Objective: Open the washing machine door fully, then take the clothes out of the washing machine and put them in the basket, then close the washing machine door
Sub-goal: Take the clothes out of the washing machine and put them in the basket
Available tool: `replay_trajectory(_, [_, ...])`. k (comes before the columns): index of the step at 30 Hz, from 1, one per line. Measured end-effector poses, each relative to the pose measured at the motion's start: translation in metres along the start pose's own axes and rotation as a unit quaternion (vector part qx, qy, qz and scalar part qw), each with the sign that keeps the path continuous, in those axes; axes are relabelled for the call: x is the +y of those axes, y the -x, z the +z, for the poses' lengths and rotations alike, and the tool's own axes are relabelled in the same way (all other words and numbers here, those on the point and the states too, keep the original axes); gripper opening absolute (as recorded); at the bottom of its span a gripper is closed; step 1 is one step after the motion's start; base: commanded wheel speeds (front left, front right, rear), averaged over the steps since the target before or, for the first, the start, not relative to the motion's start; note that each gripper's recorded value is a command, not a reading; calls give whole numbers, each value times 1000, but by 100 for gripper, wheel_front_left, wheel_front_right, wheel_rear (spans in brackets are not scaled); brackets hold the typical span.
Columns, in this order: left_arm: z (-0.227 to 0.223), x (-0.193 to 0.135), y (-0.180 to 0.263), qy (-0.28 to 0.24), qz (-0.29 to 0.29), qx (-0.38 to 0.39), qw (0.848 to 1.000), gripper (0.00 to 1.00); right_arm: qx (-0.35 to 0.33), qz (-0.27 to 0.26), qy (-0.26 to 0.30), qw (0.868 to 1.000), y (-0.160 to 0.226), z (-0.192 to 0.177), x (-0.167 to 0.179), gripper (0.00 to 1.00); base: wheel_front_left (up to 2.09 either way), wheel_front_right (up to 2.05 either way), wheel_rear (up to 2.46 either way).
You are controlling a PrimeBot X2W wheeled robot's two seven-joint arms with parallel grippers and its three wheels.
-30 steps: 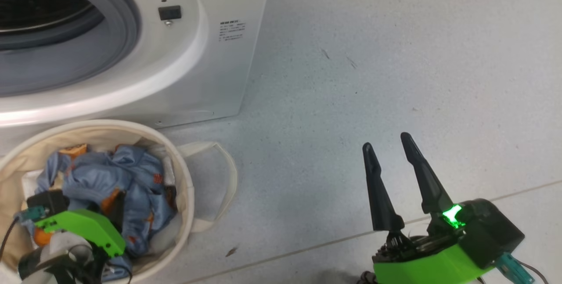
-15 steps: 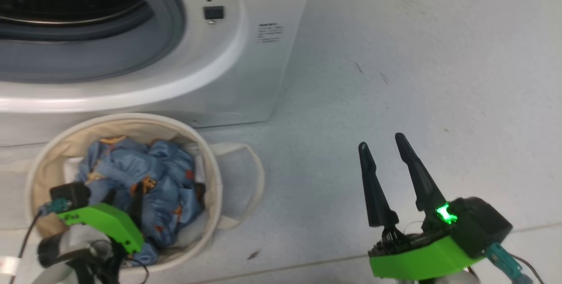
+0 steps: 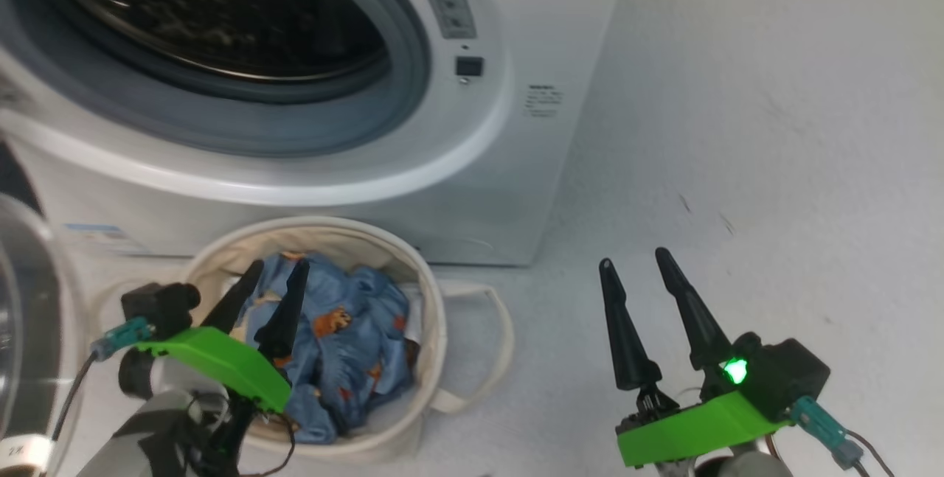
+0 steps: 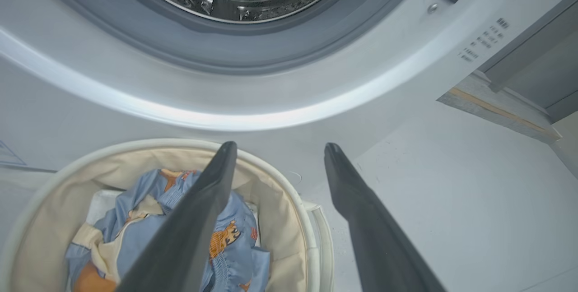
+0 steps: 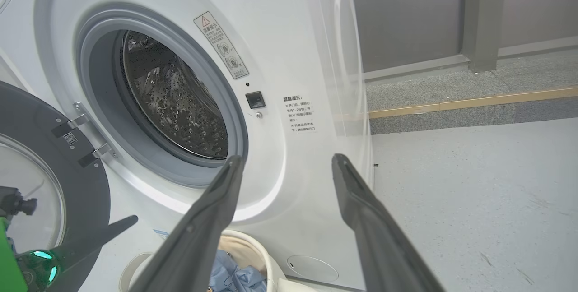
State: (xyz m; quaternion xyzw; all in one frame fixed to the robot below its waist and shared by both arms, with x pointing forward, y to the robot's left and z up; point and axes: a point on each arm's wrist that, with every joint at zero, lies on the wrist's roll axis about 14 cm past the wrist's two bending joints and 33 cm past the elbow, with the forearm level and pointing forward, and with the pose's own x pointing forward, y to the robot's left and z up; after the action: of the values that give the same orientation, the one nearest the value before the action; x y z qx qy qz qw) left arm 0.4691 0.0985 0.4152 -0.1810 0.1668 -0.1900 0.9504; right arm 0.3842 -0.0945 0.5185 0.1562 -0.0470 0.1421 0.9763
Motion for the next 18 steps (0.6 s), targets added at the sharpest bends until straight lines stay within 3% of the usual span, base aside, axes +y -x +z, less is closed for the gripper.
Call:
replay_trajectory(4, [41, 4, 26, -35, 12, -70, 997, 100, -3, 22, 2, 1000, -1, 3, 15, 100, 0, 0, 0])
replay_trajectory(12, [63, -31, 77, -83, -22, -130, 988, 100, -27, 62, 8, 998, 3, 20, 43, 100, 0, 0, 0])
replay_trajectory(18, [78, -32, 100, -96, -15, -165, 982, 100, -37, 76, 10, 996, 5, 27, 53, 100, 0, 0, 0])
